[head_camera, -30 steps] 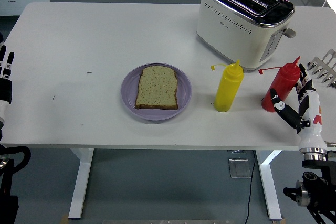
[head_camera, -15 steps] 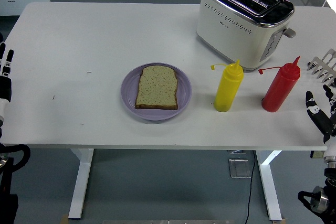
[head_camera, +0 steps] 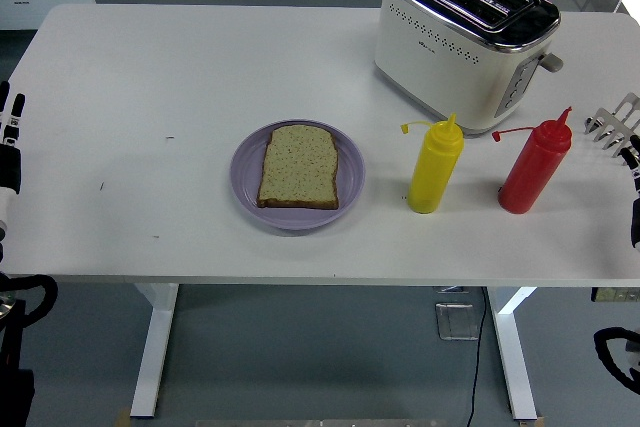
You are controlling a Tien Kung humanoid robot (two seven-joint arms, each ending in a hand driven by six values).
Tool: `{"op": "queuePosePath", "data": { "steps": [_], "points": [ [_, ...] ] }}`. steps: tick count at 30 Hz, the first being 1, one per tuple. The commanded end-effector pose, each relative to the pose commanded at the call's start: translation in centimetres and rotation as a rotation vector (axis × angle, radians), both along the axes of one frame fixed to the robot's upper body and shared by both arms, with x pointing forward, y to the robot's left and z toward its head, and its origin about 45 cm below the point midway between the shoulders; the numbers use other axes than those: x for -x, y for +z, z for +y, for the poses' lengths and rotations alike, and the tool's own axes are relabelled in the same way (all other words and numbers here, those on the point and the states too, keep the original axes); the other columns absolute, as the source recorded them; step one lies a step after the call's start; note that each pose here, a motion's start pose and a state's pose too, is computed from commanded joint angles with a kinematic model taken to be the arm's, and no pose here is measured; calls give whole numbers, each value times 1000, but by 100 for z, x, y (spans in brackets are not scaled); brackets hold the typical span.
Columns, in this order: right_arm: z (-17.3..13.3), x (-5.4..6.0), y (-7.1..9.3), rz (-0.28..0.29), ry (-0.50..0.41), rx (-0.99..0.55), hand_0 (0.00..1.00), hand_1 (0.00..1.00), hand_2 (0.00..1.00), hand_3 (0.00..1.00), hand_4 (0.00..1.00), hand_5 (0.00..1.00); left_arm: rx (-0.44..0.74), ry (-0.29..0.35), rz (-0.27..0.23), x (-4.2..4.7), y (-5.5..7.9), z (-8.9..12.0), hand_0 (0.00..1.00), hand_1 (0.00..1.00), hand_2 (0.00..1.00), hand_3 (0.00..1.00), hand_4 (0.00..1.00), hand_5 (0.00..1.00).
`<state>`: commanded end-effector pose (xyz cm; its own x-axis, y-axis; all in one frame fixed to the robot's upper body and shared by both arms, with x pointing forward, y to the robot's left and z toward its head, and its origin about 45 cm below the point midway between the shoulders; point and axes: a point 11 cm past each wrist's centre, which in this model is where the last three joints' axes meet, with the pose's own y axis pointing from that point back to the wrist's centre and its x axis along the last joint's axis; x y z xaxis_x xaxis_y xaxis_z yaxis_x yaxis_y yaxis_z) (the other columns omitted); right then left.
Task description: Pick up the cup,pour liquid into bread,place the cup on the desk
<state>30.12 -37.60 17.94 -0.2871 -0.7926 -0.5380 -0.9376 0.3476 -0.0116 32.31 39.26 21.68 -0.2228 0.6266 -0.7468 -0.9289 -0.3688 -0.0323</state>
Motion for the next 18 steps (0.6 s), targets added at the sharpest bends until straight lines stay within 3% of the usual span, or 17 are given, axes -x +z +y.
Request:
{"op": "queuePosePath", "data": {
  "steps": [6,18],
  "points": [
    [-74,-54,-19,-19,23,-174,787,694,726,665,472,263,1,1,-2,-2,4,2,808,741,732,726,487,998],
    [-144,-54,-20,-25,2,-190,786,693,720,662,468,281,1,2,-1,0,2,4,808,741,732,726,487,998]
  ]
}}
